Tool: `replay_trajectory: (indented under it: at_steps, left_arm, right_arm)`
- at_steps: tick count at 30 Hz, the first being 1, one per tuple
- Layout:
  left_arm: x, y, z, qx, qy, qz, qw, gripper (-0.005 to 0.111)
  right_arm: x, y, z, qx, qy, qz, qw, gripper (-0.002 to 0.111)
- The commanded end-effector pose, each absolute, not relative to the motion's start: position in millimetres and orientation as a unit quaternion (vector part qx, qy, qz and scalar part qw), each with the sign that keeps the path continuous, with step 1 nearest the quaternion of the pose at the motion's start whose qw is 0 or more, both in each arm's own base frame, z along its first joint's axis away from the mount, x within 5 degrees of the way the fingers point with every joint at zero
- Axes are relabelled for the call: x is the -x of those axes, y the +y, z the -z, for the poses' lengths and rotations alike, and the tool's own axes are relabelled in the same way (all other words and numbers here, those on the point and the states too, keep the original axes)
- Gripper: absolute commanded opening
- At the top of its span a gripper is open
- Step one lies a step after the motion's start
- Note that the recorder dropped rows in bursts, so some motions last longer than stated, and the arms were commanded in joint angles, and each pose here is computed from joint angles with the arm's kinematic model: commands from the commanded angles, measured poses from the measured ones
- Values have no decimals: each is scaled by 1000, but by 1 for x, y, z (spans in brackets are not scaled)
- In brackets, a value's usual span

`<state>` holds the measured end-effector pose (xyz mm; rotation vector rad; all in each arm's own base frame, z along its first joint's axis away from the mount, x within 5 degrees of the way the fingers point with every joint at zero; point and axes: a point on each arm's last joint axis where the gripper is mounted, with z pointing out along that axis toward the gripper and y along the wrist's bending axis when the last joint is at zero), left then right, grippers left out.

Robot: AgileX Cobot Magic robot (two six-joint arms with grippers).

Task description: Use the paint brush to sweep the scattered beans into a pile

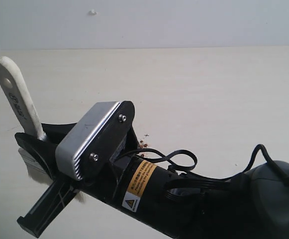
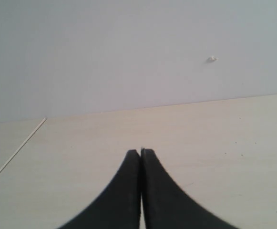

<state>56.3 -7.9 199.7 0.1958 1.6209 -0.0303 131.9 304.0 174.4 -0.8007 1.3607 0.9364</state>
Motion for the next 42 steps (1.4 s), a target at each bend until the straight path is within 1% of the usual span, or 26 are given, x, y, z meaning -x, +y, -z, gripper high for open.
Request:
replay_trajectory:
  at_steps: [1,5,7,13,19,24,29,32,39,42]
  left_arm:
    - [-56,-8,-200,-85,721,16,688,0]
    - [-56,-8,-200,-85,721,16,688,0]
    - [-56,-8,-200,-85,721,16,688,0]
    - [-56,-8,-200,-85,721,16,688,0]
    - [-56,-8,-200,-85,721,16,688,0]
    - [-56,-8,-200,-85,721,16,688,0]
    - [-56,-8,-200,-85,721,16,688,0]
    - [-56,-8,-200,-85,721,16,688,0]
    - [-56,-8,-200,-85,721,16,688,0]
    - [-56,-8,-200,-85,721,16,688,0]
  right_arm:
    - [-134,304,-177,329,590,-420,606,0]
    - [-137,302,-178,267,615,-456,585,0]
    - [-137,303,-174,259,623,-462,575,0]
    - [-146,314,-155,244,645,-446,571,0]
    - [-158,337,-151,224,640,-449,582,0]
    - [-180,349,-143,111,667,-450,584,0]
    - [-197,355,-132,28,690,-421,588,0]
    - [-200,364,-128,27,698,-421,579,0]
    - [-205,387,-126,33,747,-416,517,0]
    - [-207,390,-127,32,758,-398,515,0]
